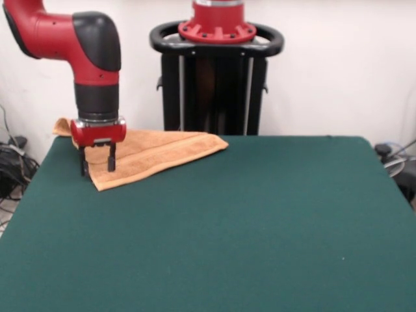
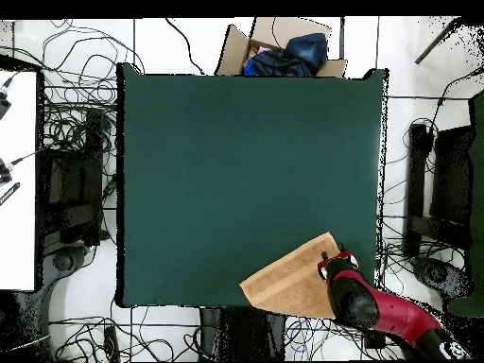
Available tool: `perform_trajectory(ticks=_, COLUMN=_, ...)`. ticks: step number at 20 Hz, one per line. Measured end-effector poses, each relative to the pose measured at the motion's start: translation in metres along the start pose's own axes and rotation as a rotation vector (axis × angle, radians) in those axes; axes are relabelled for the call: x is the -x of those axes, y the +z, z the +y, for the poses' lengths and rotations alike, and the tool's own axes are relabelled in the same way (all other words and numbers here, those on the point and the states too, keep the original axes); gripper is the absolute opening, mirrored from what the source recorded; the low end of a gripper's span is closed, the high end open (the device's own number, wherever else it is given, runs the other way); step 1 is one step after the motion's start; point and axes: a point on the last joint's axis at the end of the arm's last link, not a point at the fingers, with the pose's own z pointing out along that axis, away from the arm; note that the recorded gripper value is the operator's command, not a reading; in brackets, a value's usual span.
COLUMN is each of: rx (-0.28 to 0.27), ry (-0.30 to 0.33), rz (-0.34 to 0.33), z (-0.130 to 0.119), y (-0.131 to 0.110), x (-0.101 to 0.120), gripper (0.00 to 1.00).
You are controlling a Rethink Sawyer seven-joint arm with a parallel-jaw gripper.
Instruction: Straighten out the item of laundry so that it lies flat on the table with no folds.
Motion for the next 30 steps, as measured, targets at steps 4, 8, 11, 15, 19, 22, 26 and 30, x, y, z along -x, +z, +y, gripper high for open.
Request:
perform_trajectory(ticks=4, rx=0.032, ry=0.014, rz=0.011, z=-0.004, y=0.001, x=0.001, gripper=1.0)
perform_trajectory(ticks=8, rx=0.055, ry=0.012, rz=0.025, z=-0.008, y=0.003, x=0.004, gripper=1.0)
perform_trajectory(ticks=11, rx=0.074, ry=0.009, rz=0.043, z=-0.01, y=0.004, x=0.005, gripper=1.0)
perform_trajectory(ticks=15, rx=0.097, ry=0.004, rz=0.061, z=-0.013, y=0.005, x=0.009, gripper=1.0)
perform_trajectory(ticks=19, rx=0.123, ry=0.003, rz=0.084, z=-0.017, y=0.006, x=0.011, gripper=1.0)
perform_trajectory(ticks=22, rx=0.145, ry=0.002, rz=0.102, z=-0.02, y=0.007, x=0.013, gripper=1.0)
perform_trajectory(ticks=26, rx=0.18, ry=0.0, rz=0.131, z=-0.025, y=0.009, x=0.017, gripper=1.0)
perform_trajectory(ticks=30, rx=0.207, ry=0.003, rz=0.147, z=-0.029, y=0.01, x=0.019, gripper=1.0)
